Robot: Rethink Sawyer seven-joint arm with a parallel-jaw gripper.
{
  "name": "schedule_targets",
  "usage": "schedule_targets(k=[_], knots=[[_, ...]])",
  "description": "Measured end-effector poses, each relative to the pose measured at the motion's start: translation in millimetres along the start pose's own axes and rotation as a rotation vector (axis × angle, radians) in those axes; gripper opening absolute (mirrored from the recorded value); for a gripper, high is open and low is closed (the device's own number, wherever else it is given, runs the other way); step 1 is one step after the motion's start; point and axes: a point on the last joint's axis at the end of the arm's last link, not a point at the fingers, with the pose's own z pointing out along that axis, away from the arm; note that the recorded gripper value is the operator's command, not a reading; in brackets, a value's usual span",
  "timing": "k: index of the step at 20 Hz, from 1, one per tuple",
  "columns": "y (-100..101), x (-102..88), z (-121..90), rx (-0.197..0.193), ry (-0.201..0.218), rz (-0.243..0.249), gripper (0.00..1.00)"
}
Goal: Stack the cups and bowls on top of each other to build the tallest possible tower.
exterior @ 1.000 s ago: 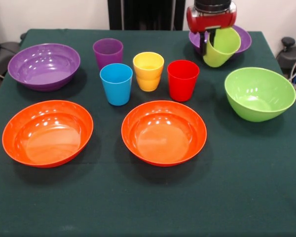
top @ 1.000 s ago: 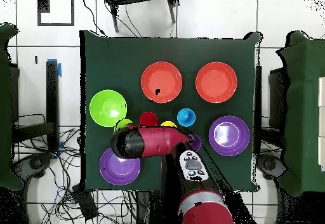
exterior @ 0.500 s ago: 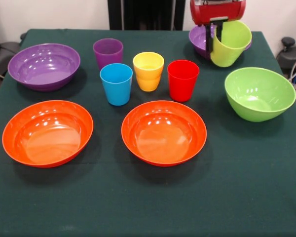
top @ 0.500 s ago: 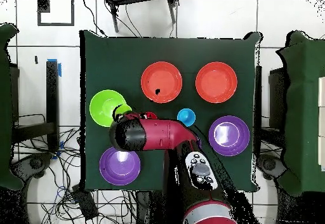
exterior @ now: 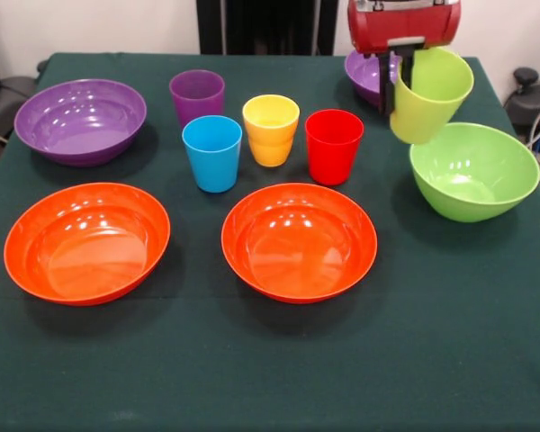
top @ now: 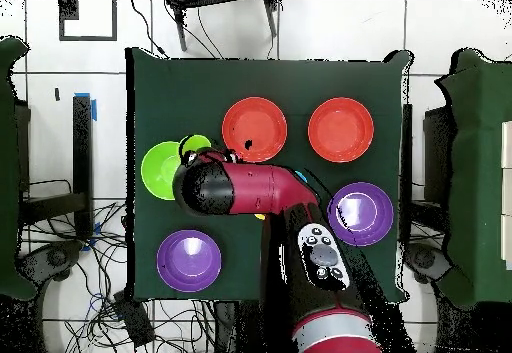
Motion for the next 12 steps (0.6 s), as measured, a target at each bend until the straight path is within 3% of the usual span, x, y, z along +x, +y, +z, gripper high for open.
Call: schedule_targets(k=[7, 12], knots=[[-4.9, -22.9, 10.6, 0.0, -0.031, 0.007, 0.0], [-10.7, -32.4, 38.3, -0.008, -0.027, 0.022, 0.0]])
